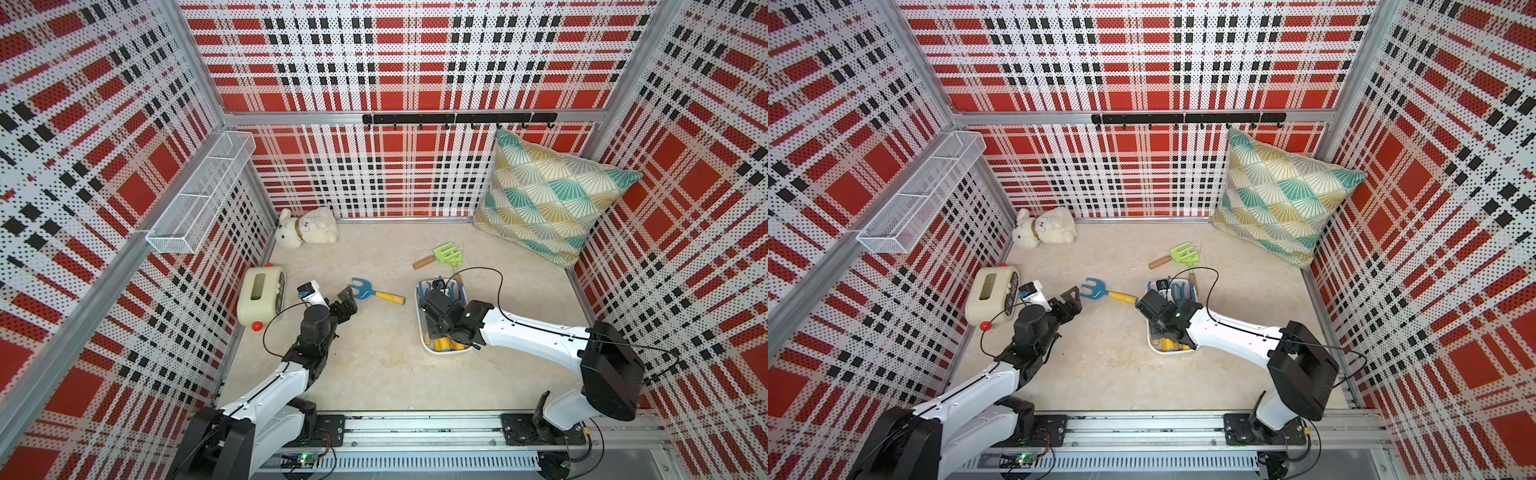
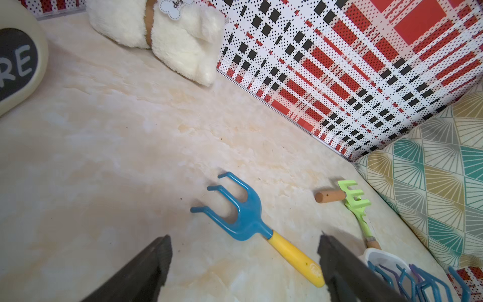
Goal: Put the rake into the storage box
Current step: Place the rake in the storage box, then pick up the rake at the center of the board.
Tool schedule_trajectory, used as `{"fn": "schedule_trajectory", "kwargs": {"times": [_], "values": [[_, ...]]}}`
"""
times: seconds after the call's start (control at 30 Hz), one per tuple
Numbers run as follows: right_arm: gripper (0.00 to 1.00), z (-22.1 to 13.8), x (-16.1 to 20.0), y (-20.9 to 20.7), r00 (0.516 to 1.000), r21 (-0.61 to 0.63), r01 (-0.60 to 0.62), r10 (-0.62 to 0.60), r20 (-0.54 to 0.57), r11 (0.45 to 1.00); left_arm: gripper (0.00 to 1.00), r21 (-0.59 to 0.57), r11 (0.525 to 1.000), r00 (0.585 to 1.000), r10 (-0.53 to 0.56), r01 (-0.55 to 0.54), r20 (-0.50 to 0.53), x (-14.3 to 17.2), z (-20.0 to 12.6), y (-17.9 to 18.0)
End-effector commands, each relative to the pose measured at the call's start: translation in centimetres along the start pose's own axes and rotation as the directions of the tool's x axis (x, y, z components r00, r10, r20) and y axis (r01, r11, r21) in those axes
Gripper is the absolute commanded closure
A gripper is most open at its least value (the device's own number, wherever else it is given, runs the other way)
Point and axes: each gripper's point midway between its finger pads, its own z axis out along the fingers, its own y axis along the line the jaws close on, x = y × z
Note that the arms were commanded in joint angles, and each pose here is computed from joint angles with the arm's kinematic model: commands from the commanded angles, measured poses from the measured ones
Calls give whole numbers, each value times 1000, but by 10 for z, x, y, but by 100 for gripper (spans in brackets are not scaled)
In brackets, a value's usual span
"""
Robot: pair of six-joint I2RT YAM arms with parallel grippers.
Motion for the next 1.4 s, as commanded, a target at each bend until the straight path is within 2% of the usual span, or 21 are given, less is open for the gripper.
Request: {"fn": "schedule_trajectory", "kwargs": {"times": [0.0,0.03,0.07,0.1,0.13,0.27,0.5,0.63,0.77,0.83,1.03,1.37], "values": [[100,4,0,0,1000,14,-18,18,13,1000,6,32,999,999,5,-6,41,-13,1,-12],[99,5,0,0,1000,13,-19,19,12,1000,6,33,999,999,4,-6,41,-14,1,-12],[89,5,1,0,1000,14,-18,18,12,1000,6,32,999,999,4,-6,43,-14,1,-12],[74,5,0,0,1000,14,-18,18,11,1000,6,32,999,999,5,-6,40,-13,1,-12],[66,5,0,0,1000,18,-17,17,12,1000,6,32,999,999,5,-6,41,-13,1,-12],[53,0,-5,-1,1000,26,-11,10,24,1000,6,33,999,999,3,-4,38,-12,1,-13],[53,-21,-29,14,996,-45,12,-8,85,999,6,29,1000,1000,4,-5,24,-10,5,-12],[52,-31,-48,53,991,-170,91,-72,117,981,6,23,1000,1000,-5,6,-22,-1,14,-9],[50,-25,-61,85,985,-228,156,-133,113,961,6,28,999,996,-30,32,-82,10,23,-5],[48,-15,-66,98,972,-230,226,-205,111,947,6,4,998,995,-54,55,-83,7,27,7],[42,10,-80,134,939,-253,344,-331,96,904,6,1,997,995,-74,74,-71,3,24,12],[40,86,-84,141,902,-252,416,-432,-9,874,6,9,996,996,-85,85,-13,-11,13,14]]}}
